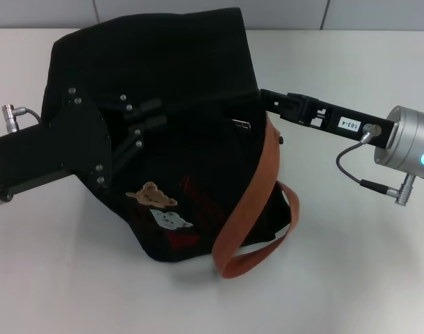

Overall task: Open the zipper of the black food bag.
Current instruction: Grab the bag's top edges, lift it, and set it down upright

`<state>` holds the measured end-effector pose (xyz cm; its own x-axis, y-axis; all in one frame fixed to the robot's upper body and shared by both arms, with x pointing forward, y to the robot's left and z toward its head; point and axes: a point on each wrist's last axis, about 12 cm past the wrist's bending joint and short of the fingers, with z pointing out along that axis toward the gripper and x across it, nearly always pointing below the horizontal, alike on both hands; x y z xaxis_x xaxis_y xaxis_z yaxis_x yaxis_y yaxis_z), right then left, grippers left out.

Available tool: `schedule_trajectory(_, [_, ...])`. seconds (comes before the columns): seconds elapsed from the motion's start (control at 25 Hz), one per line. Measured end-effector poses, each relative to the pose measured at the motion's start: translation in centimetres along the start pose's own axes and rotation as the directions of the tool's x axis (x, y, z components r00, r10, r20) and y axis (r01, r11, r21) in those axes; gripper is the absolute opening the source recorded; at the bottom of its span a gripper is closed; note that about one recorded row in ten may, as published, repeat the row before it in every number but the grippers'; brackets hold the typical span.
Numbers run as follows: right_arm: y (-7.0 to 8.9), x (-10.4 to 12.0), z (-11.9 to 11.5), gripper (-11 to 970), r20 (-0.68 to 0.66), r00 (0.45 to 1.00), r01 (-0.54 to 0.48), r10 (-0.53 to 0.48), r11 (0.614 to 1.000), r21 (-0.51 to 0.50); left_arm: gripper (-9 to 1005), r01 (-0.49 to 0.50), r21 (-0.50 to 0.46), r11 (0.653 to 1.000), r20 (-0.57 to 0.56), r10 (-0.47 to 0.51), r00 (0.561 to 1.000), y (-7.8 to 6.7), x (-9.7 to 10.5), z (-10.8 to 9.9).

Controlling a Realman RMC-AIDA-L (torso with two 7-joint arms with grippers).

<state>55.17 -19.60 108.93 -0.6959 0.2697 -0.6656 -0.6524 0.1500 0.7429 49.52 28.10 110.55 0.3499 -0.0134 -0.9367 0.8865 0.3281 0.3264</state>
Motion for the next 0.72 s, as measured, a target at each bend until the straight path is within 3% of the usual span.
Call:
schedule_trajectory(0.16, [-0.02,0.02,0.20,105,-0.013,1.000,-0.004,0.004,1.000,0.001,98,0.001,0.002,1.000,0.000,-0.001,1.000,-0.03,0.01,-0.01])
schedule_trajectory(0.72, [-0.25,0.03,0.47,81,-0.032,0.999,-0.009,0.010,1.000,0.021,98,0.000,0.001,1.000,-0.002,0.000,1.000,0.00,0.03,-0.02])
